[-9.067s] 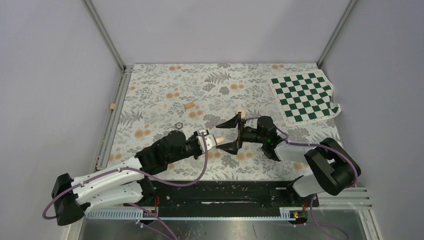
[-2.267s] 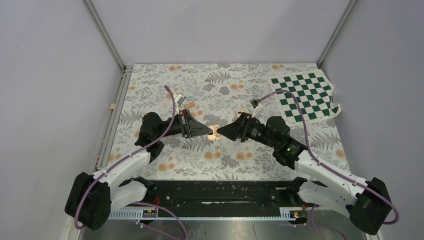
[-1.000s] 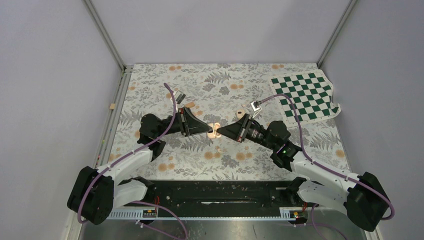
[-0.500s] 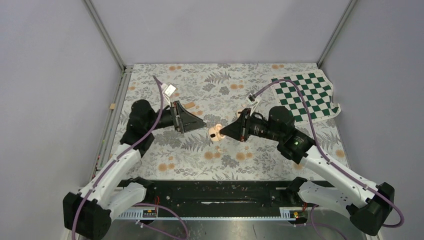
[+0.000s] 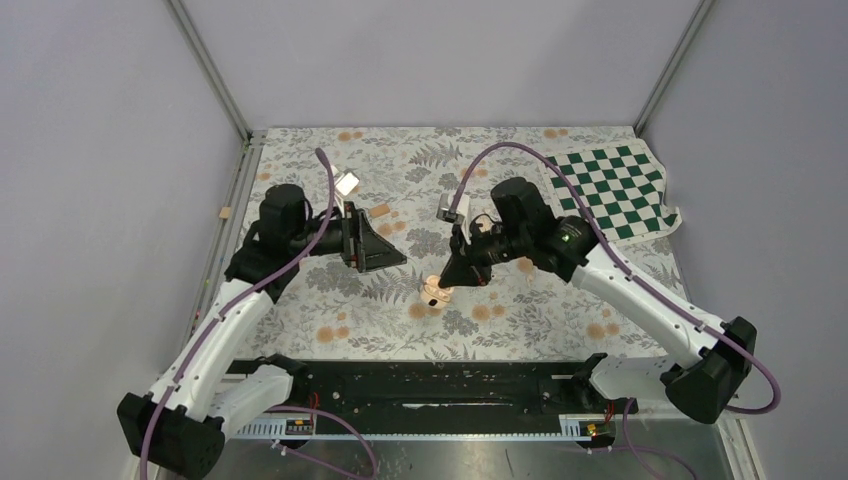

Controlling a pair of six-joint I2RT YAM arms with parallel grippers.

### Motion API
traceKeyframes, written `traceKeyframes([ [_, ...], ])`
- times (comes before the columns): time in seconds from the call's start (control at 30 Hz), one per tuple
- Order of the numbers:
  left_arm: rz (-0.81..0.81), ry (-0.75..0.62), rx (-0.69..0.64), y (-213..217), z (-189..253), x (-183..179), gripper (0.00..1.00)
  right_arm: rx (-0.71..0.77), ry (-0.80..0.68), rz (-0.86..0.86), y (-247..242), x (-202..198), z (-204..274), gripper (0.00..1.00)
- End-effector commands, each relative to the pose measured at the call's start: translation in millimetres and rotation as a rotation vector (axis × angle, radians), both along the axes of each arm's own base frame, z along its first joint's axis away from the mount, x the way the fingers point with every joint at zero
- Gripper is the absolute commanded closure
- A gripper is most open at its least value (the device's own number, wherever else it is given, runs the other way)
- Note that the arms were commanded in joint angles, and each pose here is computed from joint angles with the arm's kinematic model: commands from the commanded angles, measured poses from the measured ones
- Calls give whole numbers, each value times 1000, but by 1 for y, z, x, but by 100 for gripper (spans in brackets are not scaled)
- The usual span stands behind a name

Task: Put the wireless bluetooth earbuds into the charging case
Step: Pass from the right arm to the left

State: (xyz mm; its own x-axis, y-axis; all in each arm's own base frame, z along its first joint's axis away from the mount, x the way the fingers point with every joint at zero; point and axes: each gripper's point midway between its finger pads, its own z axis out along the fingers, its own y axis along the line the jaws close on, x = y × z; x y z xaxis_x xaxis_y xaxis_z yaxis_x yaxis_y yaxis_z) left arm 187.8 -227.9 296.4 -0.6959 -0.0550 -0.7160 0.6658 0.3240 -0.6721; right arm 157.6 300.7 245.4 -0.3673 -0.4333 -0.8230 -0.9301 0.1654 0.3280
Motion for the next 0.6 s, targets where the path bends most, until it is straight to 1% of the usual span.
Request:
traceKeyframes([
  [0.0, -71, 51, 16, -3, -8, -6, 22, 20, -89, 173, 2, -10, 24, 100],
  [0.13, -79, 65, 24, -10, -12, -6, 22, 29, -92, 204, 8, -6, 30, 100],
  [0.23, -94, 83, 16, -16, -11, -5, 29, 48, -92, 229, 13, -7, 36, 100],
  [0.33, -119, 111, -29, -21, -4, -6, 36, 54, -88, 239, 16, -6, 38, 100],
  [0.47, -145, 133, -53, -28, 3, -9, 40, 34, -92, 230, 18, -1, 38, 100],
  [0.53, -154, 143, -52, -31, 3, -9, 46, 26, -83, 231, 20, 0, 37, 100],
  [0.57, -160, 147, -51, -33, 3, -9, 52, 23, -80, 232, 20, 0, 36, 100],
])
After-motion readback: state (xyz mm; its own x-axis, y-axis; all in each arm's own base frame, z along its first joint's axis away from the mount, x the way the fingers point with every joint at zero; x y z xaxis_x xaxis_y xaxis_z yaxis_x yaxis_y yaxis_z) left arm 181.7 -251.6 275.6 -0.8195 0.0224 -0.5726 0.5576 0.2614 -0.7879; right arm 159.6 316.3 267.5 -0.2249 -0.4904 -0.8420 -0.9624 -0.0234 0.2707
